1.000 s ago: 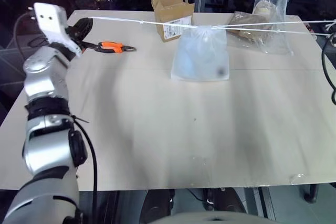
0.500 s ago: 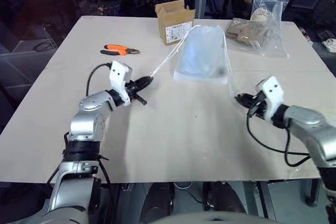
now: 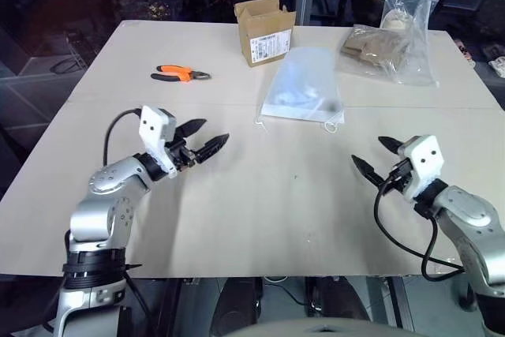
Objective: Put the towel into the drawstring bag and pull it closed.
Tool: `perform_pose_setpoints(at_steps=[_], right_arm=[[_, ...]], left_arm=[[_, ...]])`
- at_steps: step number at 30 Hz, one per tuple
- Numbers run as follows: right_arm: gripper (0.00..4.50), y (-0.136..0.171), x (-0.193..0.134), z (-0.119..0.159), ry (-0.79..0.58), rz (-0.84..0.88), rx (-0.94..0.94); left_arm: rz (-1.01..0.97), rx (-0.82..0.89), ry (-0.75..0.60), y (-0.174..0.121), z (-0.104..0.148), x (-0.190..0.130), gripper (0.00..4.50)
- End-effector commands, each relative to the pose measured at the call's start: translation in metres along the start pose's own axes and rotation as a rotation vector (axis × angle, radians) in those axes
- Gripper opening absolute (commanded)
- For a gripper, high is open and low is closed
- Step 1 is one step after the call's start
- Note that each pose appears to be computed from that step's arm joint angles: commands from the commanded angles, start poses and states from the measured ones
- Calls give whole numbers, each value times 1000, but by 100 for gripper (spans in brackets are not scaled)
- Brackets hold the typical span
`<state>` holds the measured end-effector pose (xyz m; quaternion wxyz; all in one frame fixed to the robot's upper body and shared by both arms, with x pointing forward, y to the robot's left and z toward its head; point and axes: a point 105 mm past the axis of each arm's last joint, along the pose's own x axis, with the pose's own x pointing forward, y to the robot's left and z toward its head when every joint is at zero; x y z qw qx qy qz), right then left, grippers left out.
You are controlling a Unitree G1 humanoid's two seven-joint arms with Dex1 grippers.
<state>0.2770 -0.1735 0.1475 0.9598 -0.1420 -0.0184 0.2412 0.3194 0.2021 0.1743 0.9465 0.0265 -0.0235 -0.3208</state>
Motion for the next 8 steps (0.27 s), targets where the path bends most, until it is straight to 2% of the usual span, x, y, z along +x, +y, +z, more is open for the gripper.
perform_pose_setpoints(at_steps=[1, 4, 8], right_arm=[[385, -9, -16, 24, -75, -79, -70], [385, -11, -27, 27, -83, -116, -67], [385, -9, -31, 25, -70, -126, -70]], left_arm=[[42, 17, -61, -2, 19, -10, 401], [90, 5, -70, 0, 20, -18, 401], [100, -12, -28, -6, 8, -27, 401]])
